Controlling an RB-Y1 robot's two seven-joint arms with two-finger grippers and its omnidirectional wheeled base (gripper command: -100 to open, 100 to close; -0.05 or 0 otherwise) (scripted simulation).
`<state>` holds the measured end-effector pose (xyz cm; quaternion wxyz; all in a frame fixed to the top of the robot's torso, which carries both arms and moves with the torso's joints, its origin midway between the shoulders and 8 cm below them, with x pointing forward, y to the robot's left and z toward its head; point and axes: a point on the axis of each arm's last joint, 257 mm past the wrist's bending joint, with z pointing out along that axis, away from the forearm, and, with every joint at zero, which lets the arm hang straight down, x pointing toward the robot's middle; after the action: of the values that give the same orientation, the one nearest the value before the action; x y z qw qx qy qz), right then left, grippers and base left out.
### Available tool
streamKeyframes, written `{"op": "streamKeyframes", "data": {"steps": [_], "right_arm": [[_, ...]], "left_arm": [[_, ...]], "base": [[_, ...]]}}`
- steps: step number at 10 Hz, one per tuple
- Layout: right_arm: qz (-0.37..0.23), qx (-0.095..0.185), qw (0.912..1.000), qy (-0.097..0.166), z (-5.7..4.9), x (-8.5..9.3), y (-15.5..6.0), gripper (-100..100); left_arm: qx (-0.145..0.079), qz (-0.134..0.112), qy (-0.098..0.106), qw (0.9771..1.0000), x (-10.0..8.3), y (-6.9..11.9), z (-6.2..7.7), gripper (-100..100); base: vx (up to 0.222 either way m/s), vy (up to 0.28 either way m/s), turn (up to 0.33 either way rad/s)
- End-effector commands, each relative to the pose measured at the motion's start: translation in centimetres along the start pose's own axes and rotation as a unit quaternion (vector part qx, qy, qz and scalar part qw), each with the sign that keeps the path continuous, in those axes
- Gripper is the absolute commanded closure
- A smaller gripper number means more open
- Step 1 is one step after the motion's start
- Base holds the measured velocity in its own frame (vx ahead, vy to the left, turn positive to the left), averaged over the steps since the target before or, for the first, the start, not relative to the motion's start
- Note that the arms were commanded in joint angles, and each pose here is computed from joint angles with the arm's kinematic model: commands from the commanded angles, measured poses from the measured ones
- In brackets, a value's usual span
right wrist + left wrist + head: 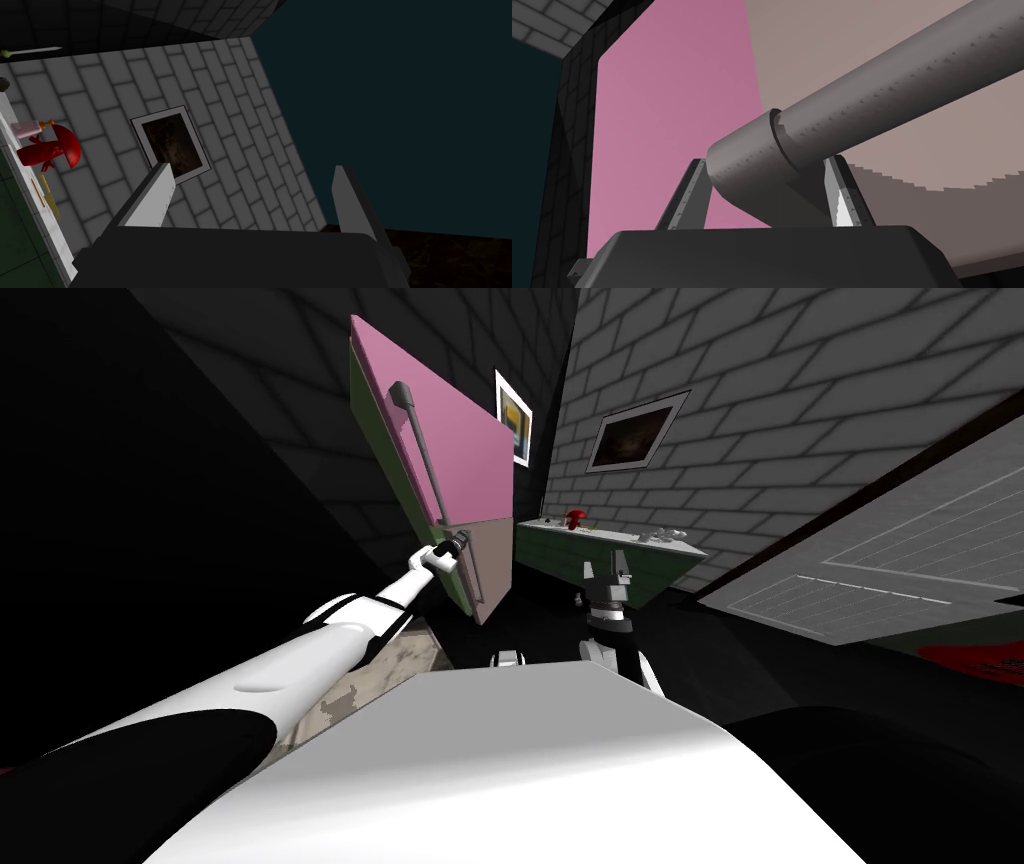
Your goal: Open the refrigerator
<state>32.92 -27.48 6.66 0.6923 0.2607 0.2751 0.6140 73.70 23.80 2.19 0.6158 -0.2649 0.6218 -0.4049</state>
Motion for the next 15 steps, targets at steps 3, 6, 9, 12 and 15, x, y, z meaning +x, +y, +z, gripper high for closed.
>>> {"op": "streamKeyframes", "data": {"steps": [3, 6, 9, 12, 15], "right_arm": [[0.0, 0.0, 1.0, 0.0, 0.0, 0.0, 0.0, 0], [0.0, 0.0, 1.0, 0.0, 0.0, 0.0, 0.0, 0], [0.0, 0.0, 1.0, 0.0, 0.0, 0.0, 0.0, 0], [0.0, 0.0, 1.0, 0.0, 0.0, 0.0, 0.0, 0], [0.0, 0.0, 1.0, 0.0, 0.0, 0.0, 0.0, 0]], "left_arm": [[-0.001, 0.0, 0.01, 0.9999, 3.3, -2.2, 2.3, 100], [-0.018, 0.009, 0.024, 0.9995, 6.5, -2.7, 3.9, 100], [-0.016, 0.022, 0.044, 0.9987, 10.4, -5.3, 5.1, 100], [-0.024, 0.022, 0.043, 0.9985, 10.3, -4.5, 5.0, 100], [-0.023, 0.022, 0.033, 0.999, 8.9, -4.7, 5.1, 100]], "base": [[-0.064, -0.085, 0.102], [-0.08, -0.102, 0.075], [-0.065, -0.095, 0.078], [-0.003, 0.009, -0.018], [0.015, -0.07, 0.038]]}}
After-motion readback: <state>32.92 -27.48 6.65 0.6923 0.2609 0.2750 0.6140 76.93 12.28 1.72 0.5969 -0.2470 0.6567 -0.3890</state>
